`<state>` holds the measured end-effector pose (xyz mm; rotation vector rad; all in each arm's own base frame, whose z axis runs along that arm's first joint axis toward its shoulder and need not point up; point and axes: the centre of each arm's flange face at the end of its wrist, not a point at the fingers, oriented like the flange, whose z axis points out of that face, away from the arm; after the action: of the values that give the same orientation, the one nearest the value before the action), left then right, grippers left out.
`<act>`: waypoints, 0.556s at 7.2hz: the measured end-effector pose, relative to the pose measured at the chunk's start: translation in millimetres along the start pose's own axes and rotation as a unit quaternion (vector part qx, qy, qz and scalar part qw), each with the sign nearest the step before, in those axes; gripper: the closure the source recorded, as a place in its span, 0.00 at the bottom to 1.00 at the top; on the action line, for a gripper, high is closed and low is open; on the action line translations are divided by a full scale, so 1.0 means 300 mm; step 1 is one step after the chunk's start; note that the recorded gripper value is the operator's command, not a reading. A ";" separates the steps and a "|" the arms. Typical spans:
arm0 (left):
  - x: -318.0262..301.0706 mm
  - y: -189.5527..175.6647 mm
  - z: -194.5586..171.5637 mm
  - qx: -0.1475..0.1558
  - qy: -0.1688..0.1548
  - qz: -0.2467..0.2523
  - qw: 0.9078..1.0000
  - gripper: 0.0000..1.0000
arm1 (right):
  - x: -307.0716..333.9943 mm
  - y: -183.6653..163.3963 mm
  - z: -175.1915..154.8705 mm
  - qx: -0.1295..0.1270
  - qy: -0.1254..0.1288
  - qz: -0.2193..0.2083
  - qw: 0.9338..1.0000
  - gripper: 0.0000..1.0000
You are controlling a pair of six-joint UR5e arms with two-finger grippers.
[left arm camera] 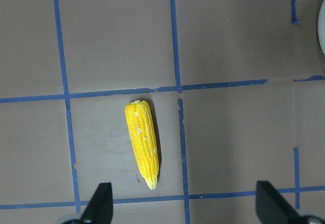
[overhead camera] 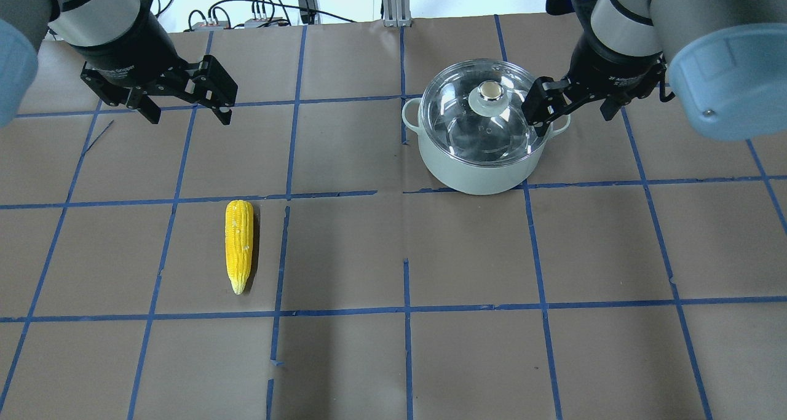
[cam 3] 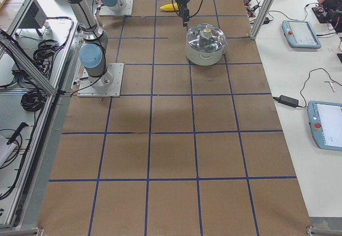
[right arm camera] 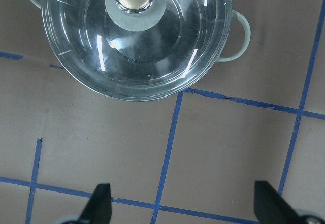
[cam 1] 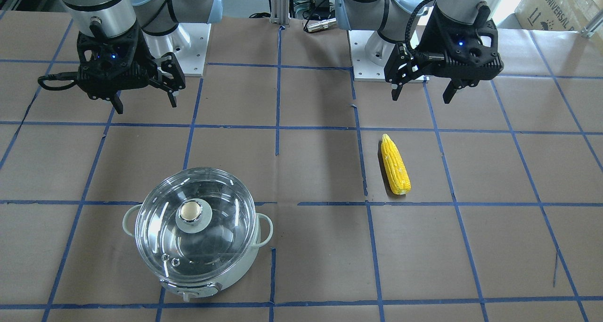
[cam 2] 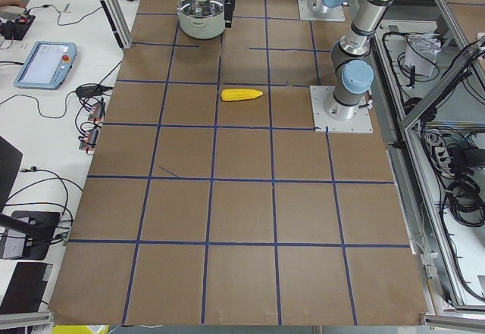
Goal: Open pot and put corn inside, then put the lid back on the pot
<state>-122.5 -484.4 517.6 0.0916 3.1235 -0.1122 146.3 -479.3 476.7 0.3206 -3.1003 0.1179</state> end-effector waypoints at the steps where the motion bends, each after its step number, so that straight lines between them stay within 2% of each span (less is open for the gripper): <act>1: 0.000 -0.003 -0.002 0.001 0.000 0.000 1.000 0.00 | 0.000 0.000 0.000 0.000 0.000 0.000 1.000 0.00; 3: -0.001 -0.008 0.001 -0.001 0.000 -0.001 1.000 0.00 | -0.004 -0.040 0.001 0.008 -0.003 0.001 1.000 0.00; 4: 0.000 -0.010 -0.003 0.000 0.001 -0.002 1.000 0.00 | -0.008 -0.107 0.032 0.008 -0.008 -0.001 1.000 0.01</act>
<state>-122.6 -487.4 518.5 0.0862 3.1253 -0.1110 155.1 -510.9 469.4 0.3261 -3.1164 0.1399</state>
